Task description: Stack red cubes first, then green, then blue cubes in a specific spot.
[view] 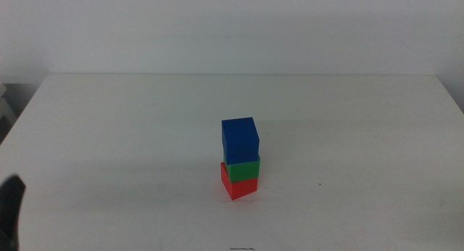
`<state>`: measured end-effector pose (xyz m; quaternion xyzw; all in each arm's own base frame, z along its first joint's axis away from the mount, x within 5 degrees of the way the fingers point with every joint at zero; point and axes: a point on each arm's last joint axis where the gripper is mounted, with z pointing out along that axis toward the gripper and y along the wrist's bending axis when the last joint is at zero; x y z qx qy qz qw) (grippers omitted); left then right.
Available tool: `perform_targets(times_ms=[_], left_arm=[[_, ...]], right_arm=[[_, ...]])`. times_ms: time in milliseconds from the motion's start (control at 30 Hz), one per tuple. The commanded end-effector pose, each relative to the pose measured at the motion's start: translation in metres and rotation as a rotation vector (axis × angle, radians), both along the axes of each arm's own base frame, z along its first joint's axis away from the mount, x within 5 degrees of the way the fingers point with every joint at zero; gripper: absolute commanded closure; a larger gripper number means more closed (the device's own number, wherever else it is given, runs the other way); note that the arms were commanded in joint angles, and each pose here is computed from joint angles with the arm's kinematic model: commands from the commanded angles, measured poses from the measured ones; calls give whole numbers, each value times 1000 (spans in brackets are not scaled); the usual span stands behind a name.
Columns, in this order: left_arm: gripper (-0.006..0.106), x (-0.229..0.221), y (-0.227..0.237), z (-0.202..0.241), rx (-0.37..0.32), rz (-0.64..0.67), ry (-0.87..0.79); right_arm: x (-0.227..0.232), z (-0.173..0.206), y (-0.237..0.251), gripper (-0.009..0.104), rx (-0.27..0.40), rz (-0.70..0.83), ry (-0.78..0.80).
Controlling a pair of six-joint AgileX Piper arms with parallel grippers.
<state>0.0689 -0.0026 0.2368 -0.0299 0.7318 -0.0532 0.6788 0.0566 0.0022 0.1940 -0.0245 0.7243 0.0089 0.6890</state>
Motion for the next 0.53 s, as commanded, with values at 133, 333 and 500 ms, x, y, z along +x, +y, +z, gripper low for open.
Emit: perform_targets(times_ms=[133, 333, 500], left_arm=[[11, -9, 0, -29, -22, -1, -78], [11, -14, 0, -36, -22, -2, -105], [11, -14, 0, -34, -23, -1, -124]], right_arm=[[-3, 14, 0, 1, -19, 4, -121], [-3, 14, 0, 1, -19, 4, -121], [-3, 14, 0, 1, -19, 4, -121]])
